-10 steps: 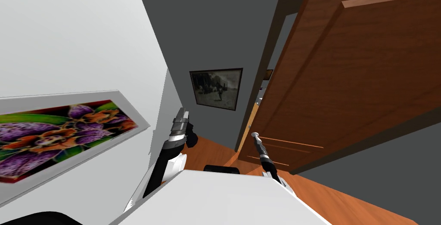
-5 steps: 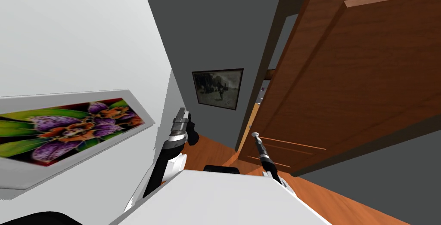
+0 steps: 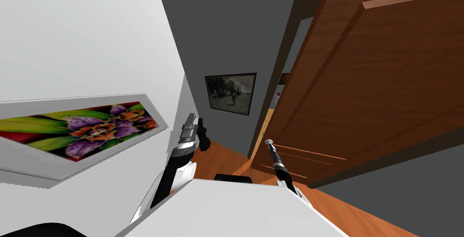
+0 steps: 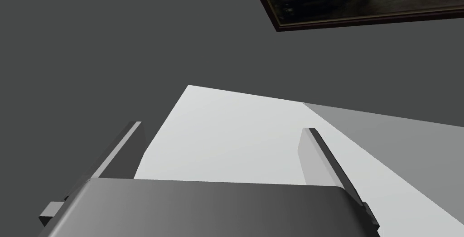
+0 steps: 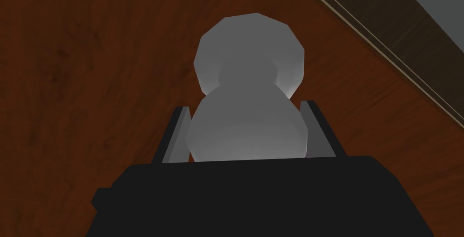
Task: Pull the door open
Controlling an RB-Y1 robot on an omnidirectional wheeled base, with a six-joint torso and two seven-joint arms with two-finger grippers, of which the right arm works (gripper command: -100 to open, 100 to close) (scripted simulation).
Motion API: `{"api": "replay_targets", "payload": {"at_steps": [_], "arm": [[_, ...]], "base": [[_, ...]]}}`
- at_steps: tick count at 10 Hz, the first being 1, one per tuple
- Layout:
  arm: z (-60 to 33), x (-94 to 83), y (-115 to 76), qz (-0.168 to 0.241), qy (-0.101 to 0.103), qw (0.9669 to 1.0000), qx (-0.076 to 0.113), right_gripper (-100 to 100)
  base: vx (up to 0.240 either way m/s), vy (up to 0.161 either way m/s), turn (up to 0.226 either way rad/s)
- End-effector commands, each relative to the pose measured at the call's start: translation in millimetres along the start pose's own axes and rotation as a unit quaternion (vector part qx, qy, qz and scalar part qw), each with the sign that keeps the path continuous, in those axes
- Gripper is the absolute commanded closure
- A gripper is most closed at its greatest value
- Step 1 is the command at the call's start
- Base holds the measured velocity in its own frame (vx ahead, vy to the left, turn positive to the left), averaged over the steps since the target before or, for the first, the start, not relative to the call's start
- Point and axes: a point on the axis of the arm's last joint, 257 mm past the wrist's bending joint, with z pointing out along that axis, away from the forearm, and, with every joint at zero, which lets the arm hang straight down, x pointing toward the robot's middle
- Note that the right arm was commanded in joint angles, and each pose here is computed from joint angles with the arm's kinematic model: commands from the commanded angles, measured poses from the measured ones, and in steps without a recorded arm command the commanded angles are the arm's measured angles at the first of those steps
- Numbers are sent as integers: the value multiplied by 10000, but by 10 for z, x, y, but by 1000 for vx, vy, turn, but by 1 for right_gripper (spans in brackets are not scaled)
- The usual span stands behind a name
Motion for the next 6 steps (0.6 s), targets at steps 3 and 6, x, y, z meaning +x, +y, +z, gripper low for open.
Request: {"api": "replay_targets", "payload": {"at_steps": [3,6], "arm": [[-10,-105,-74,500,-111,9987,75,100],[-8,-136,-92,908,-174,9957,101,100]], "base": [[-35,-17,60],[-47,-16,71]]}}
